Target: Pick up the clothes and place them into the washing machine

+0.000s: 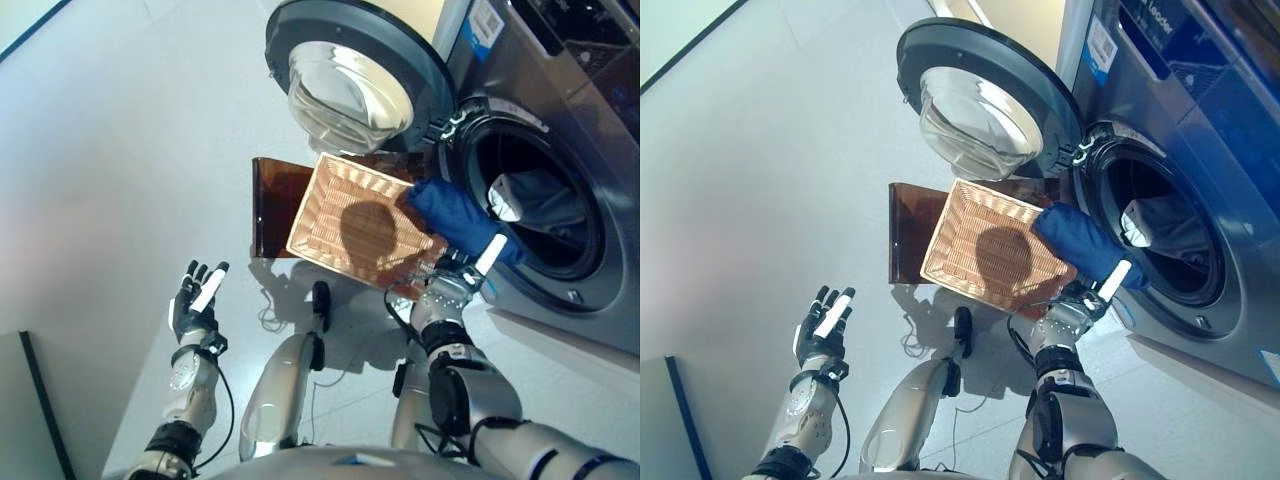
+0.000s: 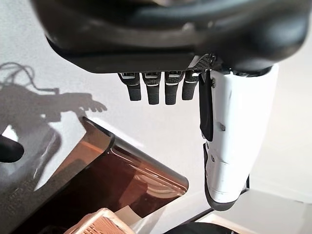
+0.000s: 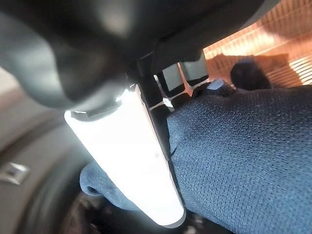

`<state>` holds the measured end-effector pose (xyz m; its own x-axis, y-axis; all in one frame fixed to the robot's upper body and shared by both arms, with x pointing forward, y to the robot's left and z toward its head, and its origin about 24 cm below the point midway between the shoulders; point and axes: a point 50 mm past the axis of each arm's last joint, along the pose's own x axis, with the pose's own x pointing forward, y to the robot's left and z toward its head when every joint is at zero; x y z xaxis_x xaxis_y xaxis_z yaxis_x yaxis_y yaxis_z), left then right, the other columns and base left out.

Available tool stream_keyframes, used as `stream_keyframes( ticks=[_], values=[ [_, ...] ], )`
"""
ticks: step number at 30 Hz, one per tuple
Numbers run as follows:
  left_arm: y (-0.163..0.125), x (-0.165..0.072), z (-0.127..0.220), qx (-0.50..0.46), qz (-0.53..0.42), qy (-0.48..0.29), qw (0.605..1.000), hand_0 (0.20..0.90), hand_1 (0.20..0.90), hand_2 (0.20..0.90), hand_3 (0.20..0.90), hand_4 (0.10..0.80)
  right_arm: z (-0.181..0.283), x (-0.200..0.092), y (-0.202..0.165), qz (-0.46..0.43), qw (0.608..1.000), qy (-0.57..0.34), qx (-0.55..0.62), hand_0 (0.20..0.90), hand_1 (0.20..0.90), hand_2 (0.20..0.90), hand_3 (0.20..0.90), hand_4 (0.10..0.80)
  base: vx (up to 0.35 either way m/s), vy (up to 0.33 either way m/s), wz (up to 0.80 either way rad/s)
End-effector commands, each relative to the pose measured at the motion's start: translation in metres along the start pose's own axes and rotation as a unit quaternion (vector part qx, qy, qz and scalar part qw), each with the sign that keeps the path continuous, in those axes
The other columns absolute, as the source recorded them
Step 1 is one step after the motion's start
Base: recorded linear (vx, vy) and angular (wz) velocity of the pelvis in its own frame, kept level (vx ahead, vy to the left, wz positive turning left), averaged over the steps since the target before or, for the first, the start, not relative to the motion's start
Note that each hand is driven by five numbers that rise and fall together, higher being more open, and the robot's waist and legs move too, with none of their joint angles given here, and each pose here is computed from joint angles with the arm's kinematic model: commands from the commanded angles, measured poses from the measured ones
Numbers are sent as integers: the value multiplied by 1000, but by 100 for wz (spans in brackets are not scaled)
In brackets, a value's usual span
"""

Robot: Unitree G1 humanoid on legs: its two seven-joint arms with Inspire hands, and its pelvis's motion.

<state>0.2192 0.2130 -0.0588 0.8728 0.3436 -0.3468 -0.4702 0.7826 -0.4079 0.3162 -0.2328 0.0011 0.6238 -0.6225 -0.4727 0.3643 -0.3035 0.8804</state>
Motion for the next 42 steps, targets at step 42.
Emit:
stream_keyframes(
  ticks=[42],
  values=[
    [-13, -6, 29, 16, -81, -71, 994, 900, 900, 900, 900, 800, 78, 14, 206, 189, 972, -136, -30, 200, 200, 200, 200, 300, 4, 0, -5]
  ],
)
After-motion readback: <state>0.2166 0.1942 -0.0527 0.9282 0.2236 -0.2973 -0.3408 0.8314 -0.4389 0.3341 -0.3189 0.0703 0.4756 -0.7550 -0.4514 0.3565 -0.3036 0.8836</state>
